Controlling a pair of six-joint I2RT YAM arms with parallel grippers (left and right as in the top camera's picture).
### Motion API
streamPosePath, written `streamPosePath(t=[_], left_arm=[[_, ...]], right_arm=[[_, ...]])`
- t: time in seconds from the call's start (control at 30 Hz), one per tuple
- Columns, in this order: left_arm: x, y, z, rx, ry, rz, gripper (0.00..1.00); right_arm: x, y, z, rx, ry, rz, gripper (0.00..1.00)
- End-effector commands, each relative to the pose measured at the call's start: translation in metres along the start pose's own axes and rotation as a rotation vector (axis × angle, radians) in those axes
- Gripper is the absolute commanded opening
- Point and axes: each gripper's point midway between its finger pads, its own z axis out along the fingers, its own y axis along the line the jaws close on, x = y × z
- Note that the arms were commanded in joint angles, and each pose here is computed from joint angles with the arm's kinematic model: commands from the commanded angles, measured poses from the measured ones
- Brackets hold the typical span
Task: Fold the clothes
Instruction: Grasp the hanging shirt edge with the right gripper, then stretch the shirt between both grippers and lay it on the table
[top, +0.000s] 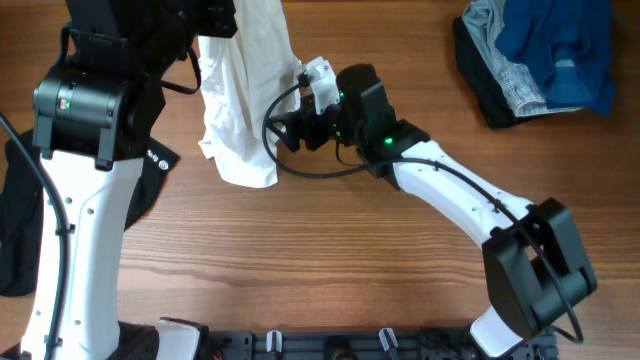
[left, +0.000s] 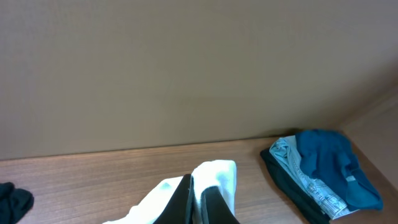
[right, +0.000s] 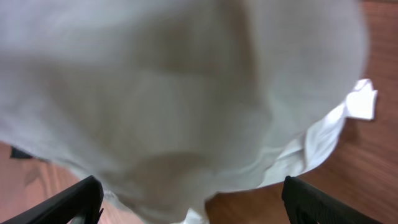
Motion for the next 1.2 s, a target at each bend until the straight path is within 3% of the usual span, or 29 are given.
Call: streamPosePath(t=[0.0, 0.07, 0.2, 0.3, 0.53, 0.73, 0.9, 1.17], left_arm=[[-0.003, -0.002, -0.003, -0.002, -0.011, 0.022, 0.04], [-0.003, -0.002, -0.003, -0.002, -0.011, 0.022, 0.04], [-0.003, -0.001, -0.003, -0.002, -0.009, 0.022, 0.04], [-0.002, -0.001, -0.003, -0.003, -0.005, 0.021, 0.04], [0.000, -0.001, -0.003, -0.005, 0.001, 0.021, 0.04], [0.001, 0.009, -0.004, -0.037, 0.007, 0.015, 0.04], [0.001, 0.012, -0.004, -0.045, 0.011, 0.012, 0.04], [-0.019, 0.002, -0.050, -0.027, -0.068, 0.021, 0.04]], right_arm=[[-0.011, -0.013, 0.003, 0.030, -0.041, 0.002, 0.93], [-0.019, -0.010, 0.003, 0.015, -0.072, -0.012, 0.91], [-0.021, -0.003, 0.007, -0.036, -0.087, -0.017, 0.72], [-0.015, -0.001, 0.014, -0.075, -0.077, 0.007, 0.65], [-0.019, 0.003, 0.012, -0.101, -0.086, 0.022, 0.04], [-0.061, -0.025, -0.046, -0.019, -0.161, 0.017, 0.04], [-0.094, -0.053, -0.150, 0.149, -0.157, -0.071, 0.04], [-0.140, -0.033, -0.277, 0.374, -0.197, -0.170, 0.04]])
